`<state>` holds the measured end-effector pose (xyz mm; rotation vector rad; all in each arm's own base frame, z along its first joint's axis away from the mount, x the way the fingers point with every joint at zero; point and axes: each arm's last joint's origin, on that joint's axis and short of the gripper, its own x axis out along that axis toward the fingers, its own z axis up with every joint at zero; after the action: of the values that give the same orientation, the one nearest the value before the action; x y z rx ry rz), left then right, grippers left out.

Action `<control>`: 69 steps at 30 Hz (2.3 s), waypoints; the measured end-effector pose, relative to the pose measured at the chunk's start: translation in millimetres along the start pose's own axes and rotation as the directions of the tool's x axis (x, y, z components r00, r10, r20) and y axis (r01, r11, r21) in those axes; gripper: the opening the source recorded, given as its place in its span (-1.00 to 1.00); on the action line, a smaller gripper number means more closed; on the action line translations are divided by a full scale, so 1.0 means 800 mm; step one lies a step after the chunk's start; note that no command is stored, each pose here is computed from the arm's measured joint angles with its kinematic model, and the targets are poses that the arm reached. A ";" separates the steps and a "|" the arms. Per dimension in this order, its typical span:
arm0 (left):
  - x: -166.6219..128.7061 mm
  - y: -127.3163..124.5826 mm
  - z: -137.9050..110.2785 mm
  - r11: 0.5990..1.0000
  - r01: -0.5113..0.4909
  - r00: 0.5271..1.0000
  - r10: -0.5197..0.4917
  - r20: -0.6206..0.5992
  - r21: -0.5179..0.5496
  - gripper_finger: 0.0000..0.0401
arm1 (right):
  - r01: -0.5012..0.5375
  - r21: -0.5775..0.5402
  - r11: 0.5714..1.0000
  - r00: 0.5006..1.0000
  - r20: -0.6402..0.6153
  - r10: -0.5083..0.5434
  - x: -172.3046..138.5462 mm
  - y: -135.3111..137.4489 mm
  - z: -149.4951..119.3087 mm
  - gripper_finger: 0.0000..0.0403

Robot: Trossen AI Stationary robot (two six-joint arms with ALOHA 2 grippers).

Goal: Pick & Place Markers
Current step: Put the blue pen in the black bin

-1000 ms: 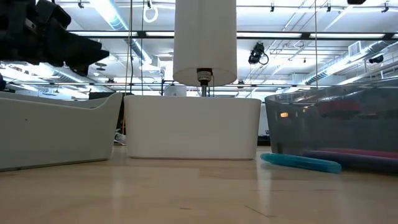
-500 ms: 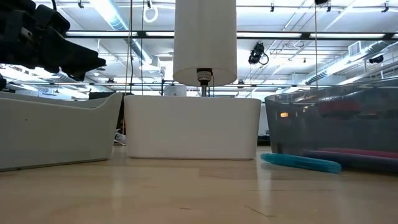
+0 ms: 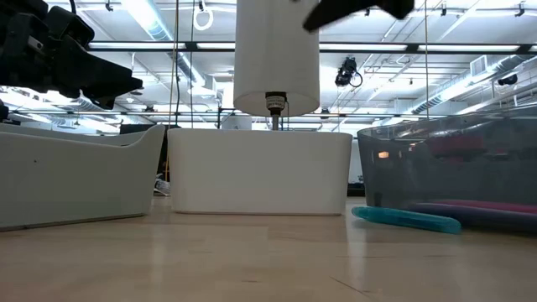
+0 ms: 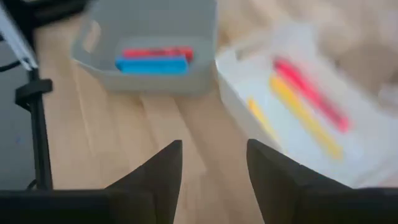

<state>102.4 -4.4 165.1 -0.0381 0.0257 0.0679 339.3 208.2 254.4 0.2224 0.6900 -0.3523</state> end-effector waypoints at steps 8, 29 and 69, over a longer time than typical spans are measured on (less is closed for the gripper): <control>0.000 0.000 0.000 1.000 0.000 1.000 0.000 0.000 0.000 -0.18 | 0.092 0.325 0.941 0.947 -0.322 0.019 0.033 -0.019 0.000 -0.11; 0.000 0.000 0.000 1.000 0.000 1.000 0.000 0.002 -0.001 -0.18 | 0.350 0.417 0.839 0.811 -0.582 -0.049 0.076 -0.034 -0.022 -0.11; 0.000 0.000 0.000 1.000 0.000 1.000 0.000 0.002 -0.001 -0.18 | 0.635 0.106 0.765 0.541 -0.768 -0.343 0.121 0.024 -0.053 -0.11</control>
<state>102.4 -4.4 165.3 -0.0388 0.0234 0.0675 391.4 216.1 161.1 0.5531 1.4906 -1.0046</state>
